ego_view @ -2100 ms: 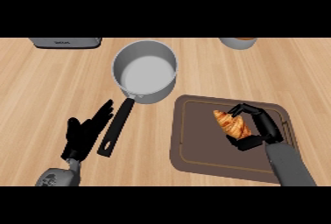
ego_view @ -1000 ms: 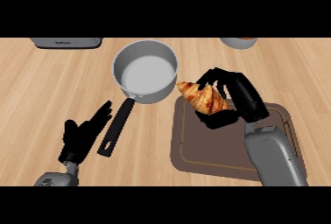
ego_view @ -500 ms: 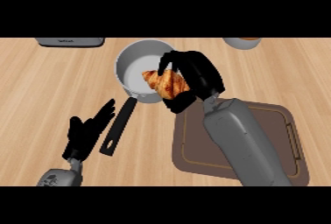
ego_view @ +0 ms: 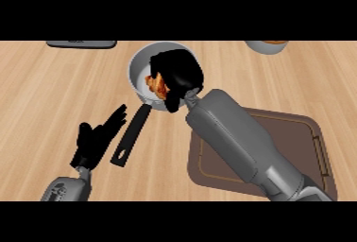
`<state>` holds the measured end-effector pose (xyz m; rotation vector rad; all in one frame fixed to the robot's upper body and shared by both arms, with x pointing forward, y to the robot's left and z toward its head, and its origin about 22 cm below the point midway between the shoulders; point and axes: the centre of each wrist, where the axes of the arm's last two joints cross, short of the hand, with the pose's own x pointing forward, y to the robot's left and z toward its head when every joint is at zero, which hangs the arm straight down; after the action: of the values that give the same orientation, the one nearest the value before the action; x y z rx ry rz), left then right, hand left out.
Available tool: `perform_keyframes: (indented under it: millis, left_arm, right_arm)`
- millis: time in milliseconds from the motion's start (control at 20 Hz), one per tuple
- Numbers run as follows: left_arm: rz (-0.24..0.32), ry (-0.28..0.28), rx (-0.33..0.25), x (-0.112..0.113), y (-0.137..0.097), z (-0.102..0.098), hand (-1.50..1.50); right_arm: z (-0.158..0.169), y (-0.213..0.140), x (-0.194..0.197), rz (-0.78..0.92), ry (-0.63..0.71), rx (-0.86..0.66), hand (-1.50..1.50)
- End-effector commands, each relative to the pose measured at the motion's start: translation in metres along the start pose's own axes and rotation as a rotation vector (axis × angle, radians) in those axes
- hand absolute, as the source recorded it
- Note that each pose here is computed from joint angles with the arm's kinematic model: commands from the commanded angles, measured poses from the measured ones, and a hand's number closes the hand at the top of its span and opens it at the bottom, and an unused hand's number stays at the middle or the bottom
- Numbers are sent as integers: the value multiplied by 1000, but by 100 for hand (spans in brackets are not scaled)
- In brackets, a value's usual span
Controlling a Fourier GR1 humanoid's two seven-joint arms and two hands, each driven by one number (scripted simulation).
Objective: Pick the croissant from the tray and place it in the pot
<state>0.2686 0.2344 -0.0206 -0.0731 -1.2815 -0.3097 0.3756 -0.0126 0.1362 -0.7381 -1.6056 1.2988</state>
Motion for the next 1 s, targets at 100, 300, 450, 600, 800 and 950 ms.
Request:
perform_keyframes:
  millis: [100, 300, 450, 600, 800, 950]
  left_arm:
    - [-8, -16, -35, 10, 3, -3, 0]
    - [-22, -21, -60, 12, -3, -7, 0]
    - [-35, -31, -70, 14, -15, -16, 0]
    - [-28, -18, -55, 21, 6, -13, 0]
    - [-27, -29, -73, 1, -16, -6, 0]
    - [-20, -31, -63, 19, -18, -20, 0]
  right_arm:
    - [-13, 27, 1, 197, 110, 117, 150]
    - [-17, 34, -11, 183, 296, 353, 150]
    - [-18, 42, -19, 175, 372, 425, -150]
    - [-16, 46, -12, 116, 316, 421, -150]
    - [-8, 38, -3, -193, 202, 196, -150]
    - [-10, 21, -2, -408, 146, 31, -150]
